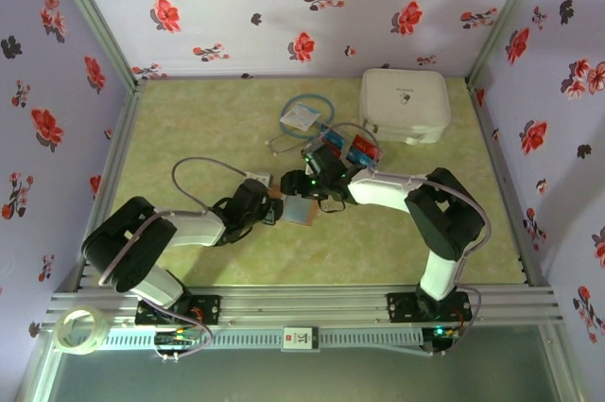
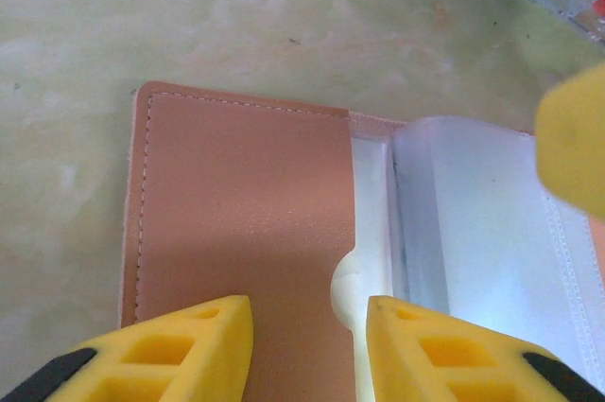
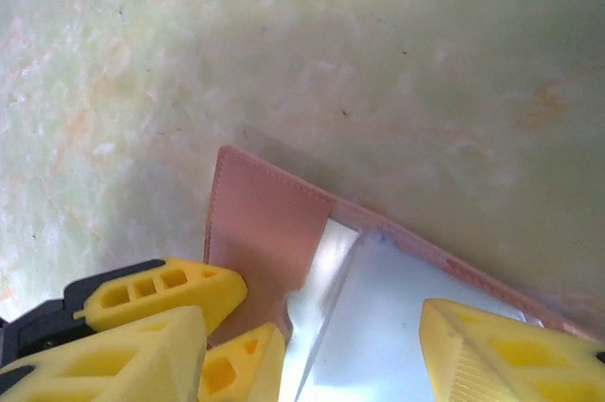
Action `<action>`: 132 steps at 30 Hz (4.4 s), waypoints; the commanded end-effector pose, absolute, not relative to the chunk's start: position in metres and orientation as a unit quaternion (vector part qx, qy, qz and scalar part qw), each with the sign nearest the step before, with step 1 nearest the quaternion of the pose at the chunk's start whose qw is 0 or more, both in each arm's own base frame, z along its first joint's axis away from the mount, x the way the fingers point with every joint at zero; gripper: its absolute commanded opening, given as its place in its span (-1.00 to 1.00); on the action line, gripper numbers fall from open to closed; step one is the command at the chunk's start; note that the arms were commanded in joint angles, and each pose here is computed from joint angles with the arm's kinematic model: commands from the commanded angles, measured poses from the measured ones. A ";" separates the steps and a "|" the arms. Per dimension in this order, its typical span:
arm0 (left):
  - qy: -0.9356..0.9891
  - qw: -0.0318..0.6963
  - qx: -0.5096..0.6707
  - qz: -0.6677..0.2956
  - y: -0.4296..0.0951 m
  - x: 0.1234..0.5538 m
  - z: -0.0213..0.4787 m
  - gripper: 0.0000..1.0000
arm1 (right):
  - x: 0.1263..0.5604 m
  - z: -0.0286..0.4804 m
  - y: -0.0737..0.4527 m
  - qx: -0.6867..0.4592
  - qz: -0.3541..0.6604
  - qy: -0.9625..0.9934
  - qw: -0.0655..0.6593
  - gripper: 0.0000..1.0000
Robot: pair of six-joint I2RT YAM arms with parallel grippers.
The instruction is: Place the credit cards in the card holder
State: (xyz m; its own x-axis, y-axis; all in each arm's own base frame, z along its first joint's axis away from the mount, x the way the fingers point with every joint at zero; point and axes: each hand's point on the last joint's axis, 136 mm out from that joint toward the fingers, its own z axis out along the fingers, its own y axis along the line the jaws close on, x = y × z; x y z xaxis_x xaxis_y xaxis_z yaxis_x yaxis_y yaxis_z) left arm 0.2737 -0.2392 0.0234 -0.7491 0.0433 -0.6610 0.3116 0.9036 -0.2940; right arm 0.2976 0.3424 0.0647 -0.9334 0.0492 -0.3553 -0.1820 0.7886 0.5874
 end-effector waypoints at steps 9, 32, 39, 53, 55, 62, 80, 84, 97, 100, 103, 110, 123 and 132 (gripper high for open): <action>0.950 0.243 0.116 -0.156 -0.218 0.233 -0.017 -0.19 | 0.295 0.052 0.323 -0.019 0.295 0.938 0.181 -0.24; 0.935 0.279 0.118 -0.185 -0.228 0.242 0.030 0.04 | 0.297 0.039 0.321 -0.037 0.284 0.944 0.165 -0.73; 0.935 0.280 0.117 -0.185 -0.229 0.243 0.030 0.04 | 0.299 0.050 0.326 -0.046 0.290 0.940 0.171 -0.74; 0.930 0.291 0.112 -0.196 -0.232 0.246 0.029 0.15 | 0.299 0.032 0.335 -0.056 0.285 0.945 0.149 -0.81; 0.927 0.296 0.109 -0.202 -0.232 0.246 0.031 0.20 | 0.297 0.028 0.337 -0.057 0.284 0.946 0.144 -0.82; 0.923 0.303 0.105 -0.214 -0.234 0.245 0.033 0.33 | 0.294 0.021 0.341 -0.059 0.287 0.947 0.135 -0.84; 0.922 0.299 0.114 -0.218 -0.236 0.244 0.028 0.36 | 0.288 0.016 0.355 -0.070 0.288 0.947 0.127 -0.84; 0.927 0.288 0.119 -0.207 -0.232 0.240 0.016 0.20 | 0.289 0.018 0.355 -0.069 0.288 0.946 0.128 -0.80; 0.946 0.247 0.127 -0.166 -0.219 0.230 -0.023 0.03 | 0.303 0.051 0.360 -0.062 0.308 0.936 0.156 -0.21; 0.947 0.244 0.128 -0.164 -0.219 0.229 -0.027 0.02 | 0.306 0.060 0.358 -0.060 0.315 0.934 0.160 -0.12; 0.949 0.241 0.128 -0.161 -0.218 0.229 -0.030 0.02 | 0.307 0.066 0.351 -0.051 0.314 0.933 0.170 -0.04; 0.950 0.236 0.128 -0.159 -0.218 0.228 -0.036 0.00 | 0.306 0.070 0.331 -0.027 0.310 0.933 0.183 0.10; 0.950 0.236 0.126 -0.159 -0.219 0.228 -0.037 -0.01 | 0.300 0.053 0.322 -0.018 0.302 0.937 0.176 0.12; 0.945 0.249 0.129 -0.169 -0.224 0.233 -0.015 0.05 | 0.304 0.054 0.317 -0.021 0.298 0.937 0.179 -0.38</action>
State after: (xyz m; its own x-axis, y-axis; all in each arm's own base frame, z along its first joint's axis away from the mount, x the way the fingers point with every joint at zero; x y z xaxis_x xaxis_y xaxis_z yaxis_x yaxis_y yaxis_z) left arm 0.2712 -0.2505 0.0286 -0.7368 0.0418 -0.6748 0.3526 0.8753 -0.3308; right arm 0.2991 0.3221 0.0508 -0.9420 0.0594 -0.3305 -0.1436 0.8184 0.5564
